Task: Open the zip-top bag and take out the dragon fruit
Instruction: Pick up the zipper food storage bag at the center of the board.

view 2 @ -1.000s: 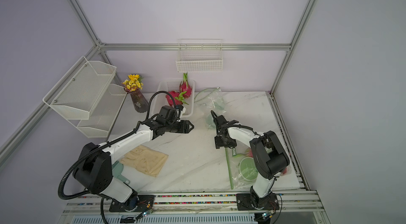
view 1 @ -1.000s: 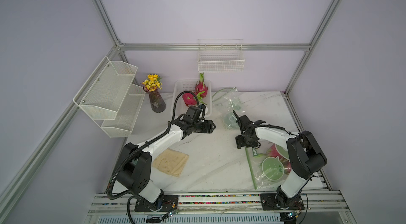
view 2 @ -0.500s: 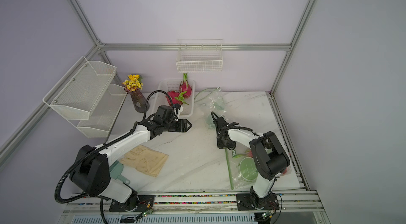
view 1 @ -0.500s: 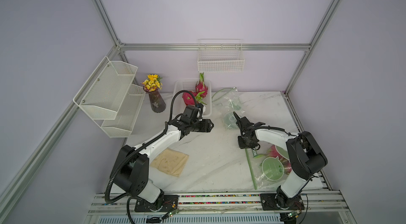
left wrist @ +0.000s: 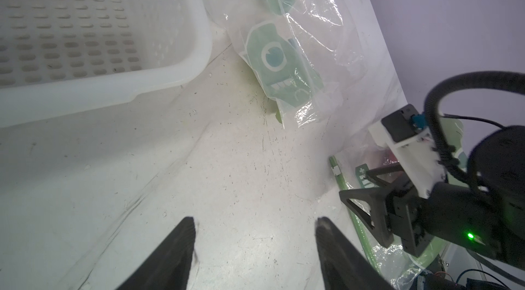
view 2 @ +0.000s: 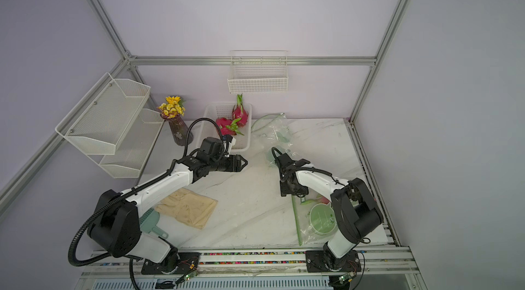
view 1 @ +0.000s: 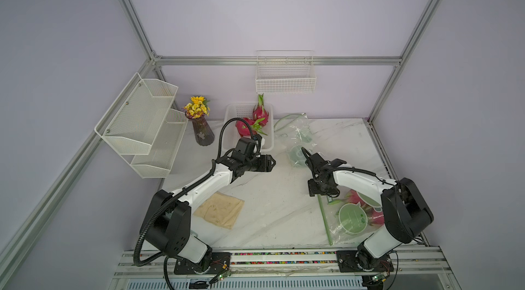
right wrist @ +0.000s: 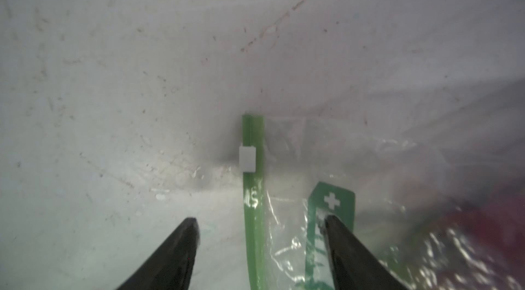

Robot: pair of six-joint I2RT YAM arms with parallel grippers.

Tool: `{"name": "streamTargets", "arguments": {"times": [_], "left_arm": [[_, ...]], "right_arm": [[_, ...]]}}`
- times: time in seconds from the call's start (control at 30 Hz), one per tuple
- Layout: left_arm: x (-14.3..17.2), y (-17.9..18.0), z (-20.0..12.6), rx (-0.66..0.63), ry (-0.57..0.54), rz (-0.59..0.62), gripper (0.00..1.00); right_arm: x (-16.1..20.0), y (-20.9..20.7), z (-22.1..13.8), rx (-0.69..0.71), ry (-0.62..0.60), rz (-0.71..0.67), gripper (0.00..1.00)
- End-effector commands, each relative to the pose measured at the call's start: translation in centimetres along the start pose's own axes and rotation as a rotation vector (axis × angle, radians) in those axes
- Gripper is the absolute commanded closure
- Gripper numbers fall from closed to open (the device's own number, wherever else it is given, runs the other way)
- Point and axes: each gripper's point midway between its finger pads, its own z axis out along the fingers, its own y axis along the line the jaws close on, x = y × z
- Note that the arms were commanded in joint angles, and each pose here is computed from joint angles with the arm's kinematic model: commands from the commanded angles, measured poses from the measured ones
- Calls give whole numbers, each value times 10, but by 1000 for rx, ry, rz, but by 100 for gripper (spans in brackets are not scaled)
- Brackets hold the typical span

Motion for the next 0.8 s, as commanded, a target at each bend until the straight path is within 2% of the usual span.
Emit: {"name": "streamTargets", "arguments": {"times": [0.0,0.17,0.3,0.5,0.7,0.77], "left_arm": [[-13,-5,-2,34,-48,12,31],[-12,-6,3,48,-39,8,31],[-11,-7,3,56,-32,8,31],[-13,-4,0,47,-41,10,31],[-12,-4,-1,50,-39,7,32],[-14,-4,-1,51,-41,6,32]], "right_arm": [[17,-12,-23,58,12,44,26],[43,-17,-1,82,67,68,26],[46,-11,12,57,65,96,25],[50,-13,30,89,83,71,27],[58,-7,49,76,127,60,35],[61,-11,52,82,134,63,40]]}}
